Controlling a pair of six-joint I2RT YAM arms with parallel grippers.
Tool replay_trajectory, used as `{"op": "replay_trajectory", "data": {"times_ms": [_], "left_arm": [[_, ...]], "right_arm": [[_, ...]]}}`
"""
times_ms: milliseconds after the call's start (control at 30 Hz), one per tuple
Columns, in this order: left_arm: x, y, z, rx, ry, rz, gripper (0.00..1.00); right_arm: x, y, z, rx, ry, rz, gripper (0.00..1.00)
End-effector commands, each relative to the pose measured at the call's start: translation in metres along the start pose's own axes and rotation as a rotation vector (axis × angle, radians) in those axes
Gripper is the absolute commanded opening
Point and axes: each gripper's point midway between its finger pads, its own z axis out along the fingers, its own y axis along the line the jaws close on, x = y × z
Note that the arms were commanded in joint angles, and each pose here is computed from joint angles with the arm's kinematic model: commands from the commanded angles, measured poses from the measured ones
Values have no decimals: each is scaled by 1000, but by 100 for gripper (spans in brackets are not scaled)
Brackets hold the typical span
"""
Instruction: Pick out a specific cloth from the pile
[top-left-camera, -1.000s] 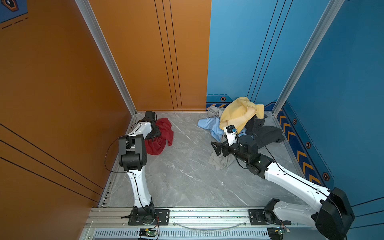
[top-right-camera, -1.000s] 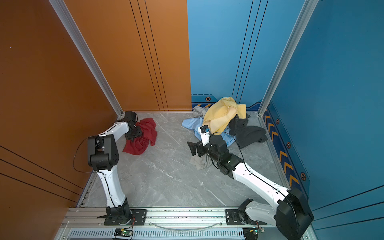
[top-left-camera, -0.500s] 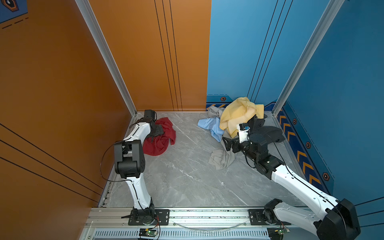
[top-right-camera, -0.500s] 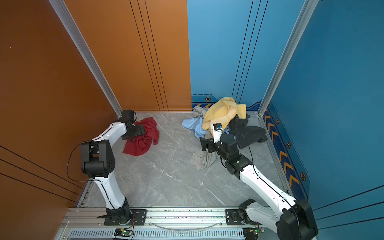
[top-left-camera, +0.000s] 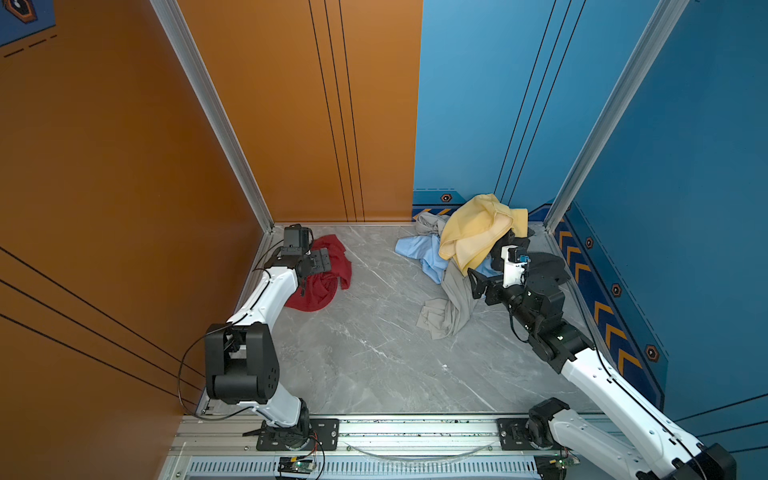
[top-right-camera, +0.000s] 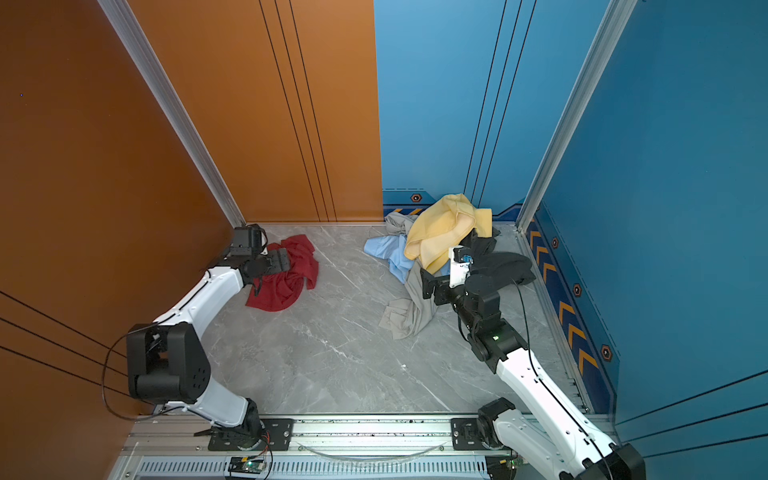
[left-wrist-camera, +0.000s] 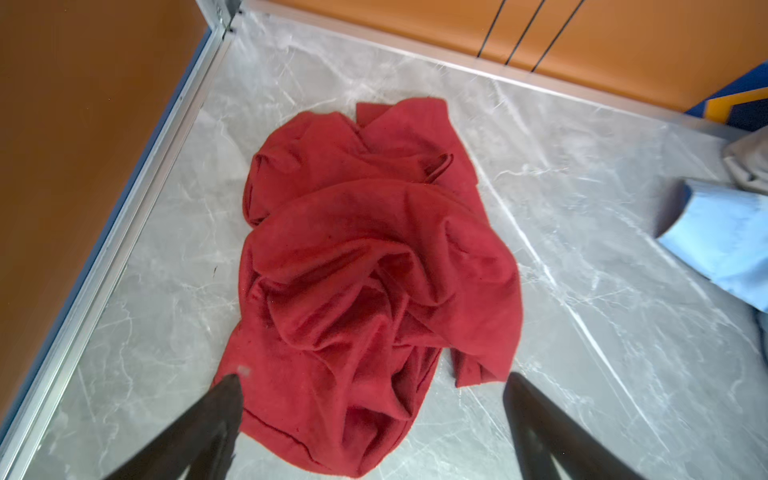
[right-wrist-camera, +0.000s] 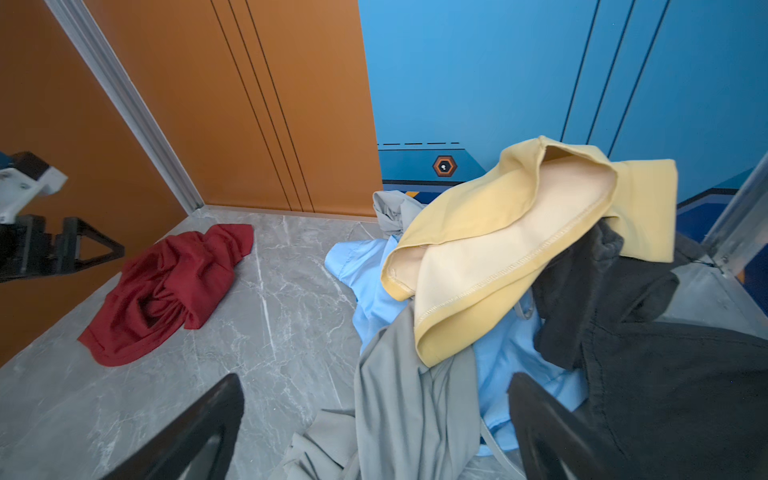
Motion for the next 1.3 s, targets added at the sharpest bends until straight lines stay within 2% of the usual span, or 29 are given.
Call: {"op": "replay_trajectory", "data": {"times_ms": [0, 267, 400, 633, 967, 1167, 1267], "left_arm": [[-11, -12, -18, 71, -160, 55, 98], [16, -8, -40, 122, -374, 118, 98], [38, -11, -35, 157, -382, 170, 98], [65, 1, -12, 106, -381, 207, 98], [71, 12, 13, 112, -396, 142, 98], [78, 1, 12, 110, -429, 199, 98], [82, 1, 12, 91, -439, 215, 98]], "right_arm": [[1, -22, 2, 76, -29, -7, 100], [12, -59, 4, 202, -53, -41, 100], [22, -78, 8, 253, -55, -39, 100], [47, -108, 6, 326, -36, -50, 100], [84, -154, 7, 418, -36, -3, 100], [99, -163, 19, 428, -29, -6, 100], [109, -172, 23, 426, -9, 53, 100]]}}
